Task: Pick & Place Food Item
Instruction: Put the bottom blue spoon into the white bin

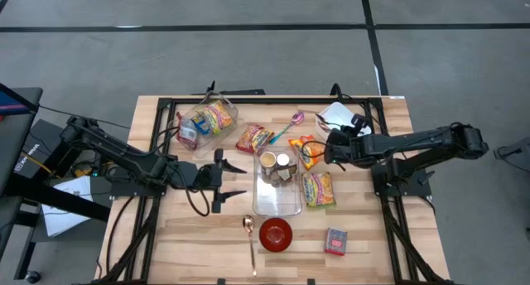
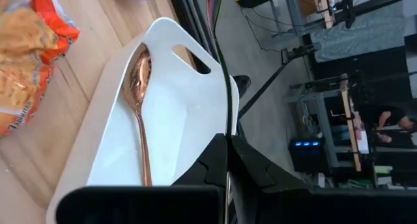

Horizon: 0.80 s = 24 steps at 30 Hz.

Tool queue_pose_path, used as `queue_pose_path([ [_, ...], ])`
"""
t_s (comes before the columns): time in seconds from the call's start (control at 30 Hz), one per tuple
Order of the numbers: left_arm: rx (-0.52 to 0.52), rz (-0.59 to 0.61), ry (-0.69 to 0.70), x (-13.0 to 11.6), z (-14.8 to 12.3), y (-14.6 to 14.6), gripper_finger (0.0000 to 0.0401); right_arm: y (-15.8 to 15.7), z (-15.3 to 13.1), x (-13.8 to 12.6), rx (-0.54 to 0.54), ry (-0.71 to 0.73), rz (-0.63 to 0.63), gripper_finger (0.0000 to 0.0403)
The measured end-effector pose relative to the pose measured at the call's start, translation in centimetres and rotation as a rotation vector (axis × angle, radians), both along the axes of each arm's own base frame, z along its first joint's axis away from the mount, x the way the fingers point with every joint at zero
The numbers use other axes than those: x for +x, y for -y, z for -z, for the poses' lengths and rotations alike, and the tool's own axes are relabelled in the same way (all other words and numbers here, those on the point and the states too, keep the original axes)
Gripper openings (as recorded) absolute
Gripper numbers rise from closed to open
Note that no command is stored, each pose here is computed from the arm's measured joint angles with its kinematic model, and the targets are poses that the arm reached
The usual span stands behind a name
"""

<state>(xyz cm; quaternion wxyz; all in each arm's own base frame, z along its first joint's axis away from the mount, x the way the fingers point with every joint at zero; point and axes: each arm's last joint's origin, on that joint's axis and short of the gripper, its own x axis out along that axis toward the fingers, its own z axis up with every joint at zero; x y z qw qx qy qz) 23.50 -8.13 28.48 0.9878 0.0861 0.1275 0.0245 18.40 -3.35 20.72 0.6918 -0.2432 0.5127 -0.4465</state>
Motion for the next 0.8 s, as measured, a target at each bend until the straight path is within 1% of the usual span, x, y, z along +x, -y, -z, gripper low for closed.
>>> queue_pose_path([
  [0.1, 0.0, 0.0, -0.001, 0.0, 0.0, 0.0, 0.0257, 0.6, 0.1, -0.3, -0.004, 0.005, 0.006, 0.0],
  [0.27, 0.0, 0.0, -0.001, 0.0, 0.0, 0.0, 0.0257, 1.1, -0.6, -0.9, 0.037, 0.047, 0.011, 0.0],
  [0.4, 0.0, 0.0, -0.001, 0.0, 0.0, 0.0, 0.0257, 0.9, -1.2, -1.2, 0.1, 0.098, -0.046, 0.0],
  [0.47, 0.0, 0.0, -0.001, 0.0, 0.0, 0.0, 0.0257, 0.8, -1.3, -1.5, 0.111, 0.108, -0.072, 0.0],
  [0.57, 0.0, 0.0, -0.001, 0.0, 0.0, 0.0, 0.0257, 0.8, -1.6, -1.9, 0.098, 0.138, -0.074, 0.0],
  [0.7, 0.0, -0.001, -0.001, 0.0, 0.0, 0.0, 0.0257, 1.1, -2.1, -2.2, 0.043, 0.174, -0.026, 0.0],
  [0.8, 0.0, -0.001, -0.001, 0.0, 0.0, 0.0, 0.0257, 1.4, -2.0, -2.3, 0.044, 0.172, -0.007, 0.0],
])
